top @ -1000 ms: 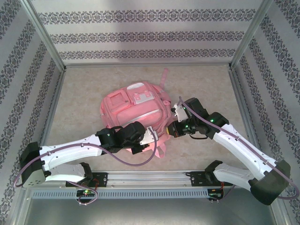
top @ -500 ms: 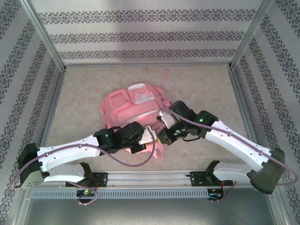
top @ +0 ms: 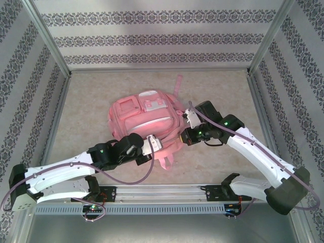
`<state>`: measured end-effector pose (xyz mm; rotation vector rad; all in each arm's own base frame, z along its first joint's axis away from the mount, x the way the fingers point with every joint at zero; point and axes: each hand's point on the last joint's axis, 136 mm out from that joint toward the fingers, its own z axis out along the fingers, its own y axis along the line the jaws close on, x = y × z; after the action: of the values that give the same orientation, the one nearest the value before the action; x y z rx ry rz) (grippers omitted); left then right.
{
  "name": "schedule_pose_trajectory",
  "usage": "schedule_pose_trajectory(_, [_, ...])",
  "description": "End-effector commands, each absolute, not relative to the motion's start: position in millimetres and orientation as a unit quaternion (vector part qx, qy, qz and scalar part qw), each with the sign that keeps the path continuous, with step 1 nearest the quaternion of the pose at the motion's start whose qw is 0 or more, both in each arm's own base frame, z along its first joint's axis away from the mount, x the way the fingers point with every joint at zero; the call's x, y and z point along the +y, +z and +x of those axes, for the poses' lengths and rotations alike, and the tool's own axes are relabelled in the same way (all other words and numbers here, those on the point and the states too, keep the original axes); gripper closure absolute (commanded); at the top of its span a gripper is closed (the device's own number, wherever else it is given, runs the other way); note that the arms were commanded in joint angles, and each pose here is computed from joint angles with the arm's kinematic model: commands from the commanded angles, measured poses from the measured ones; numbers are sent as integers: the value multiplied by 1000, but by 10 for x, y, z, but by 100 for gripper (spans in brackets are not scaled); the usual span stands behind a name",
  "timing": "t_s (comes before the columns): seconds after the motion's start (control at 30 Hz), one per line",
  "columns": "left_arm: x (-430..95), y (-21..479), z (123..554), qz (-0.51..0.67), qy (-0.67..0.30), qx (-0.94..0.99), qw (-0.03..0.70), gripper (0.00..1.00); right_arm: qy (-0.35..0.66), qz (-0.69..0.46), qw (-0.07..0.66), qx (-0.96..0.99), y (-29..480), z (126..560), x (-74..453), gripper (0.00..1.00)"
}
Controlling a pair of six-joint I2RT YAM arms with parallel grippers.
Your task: Pack the student bag
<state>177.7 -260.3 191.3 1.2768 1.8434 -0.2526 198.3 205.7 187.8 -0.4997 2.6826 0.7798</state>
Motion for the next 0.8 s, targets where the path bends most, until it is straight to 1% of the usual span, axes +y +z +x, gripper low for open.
schedule_pose_trajectory(0.0, [-2314,2135,1869,478,-60,744,463,100,230,-127,150,953,1712,2116,1856,100])
schedule_pose_trajectory(0.17, [-2095,2296,1807,465,-54,740,482,100,325,-97,159,927,1695,2267,2204,100])
schedule_pose_trajectory(0.3, [-1931,2383,1761,457,-49,733,501,100,328,-62,174,926,1509,2515,2254,100])
schedule_pose_trajectory(0.4, [-1816,2434,1738,448,-44,731,512,100,329,5,191,925,1340,2835,2127,100])
schedule_pose_trajectory(0.57, [-1707,2454,1685,444,-46,727,523,100,253,133,223,932,941,3421,1535,100])
schedule_pose_trajectory(0.63, [-1724,2429,1664,447,-54,726,520,100,250,139,225,931,853,3568,1489,100])
schedule_pose_trajectory(0.67, [-1754,2404,1650,452,-59,726,516,100,264,125,219,931,872,3613,1564,94])
schedule_pose_trajectory(0.7, [-1787,2385,1640,457,-64,726,511,100,274,113,217,930,922,3626,1635,84])
schedule_pose_trajectory(0.77, [-1871,2325,1622,469,-73,729,494,100,275,72,250,926,1154,3571,1764,62])
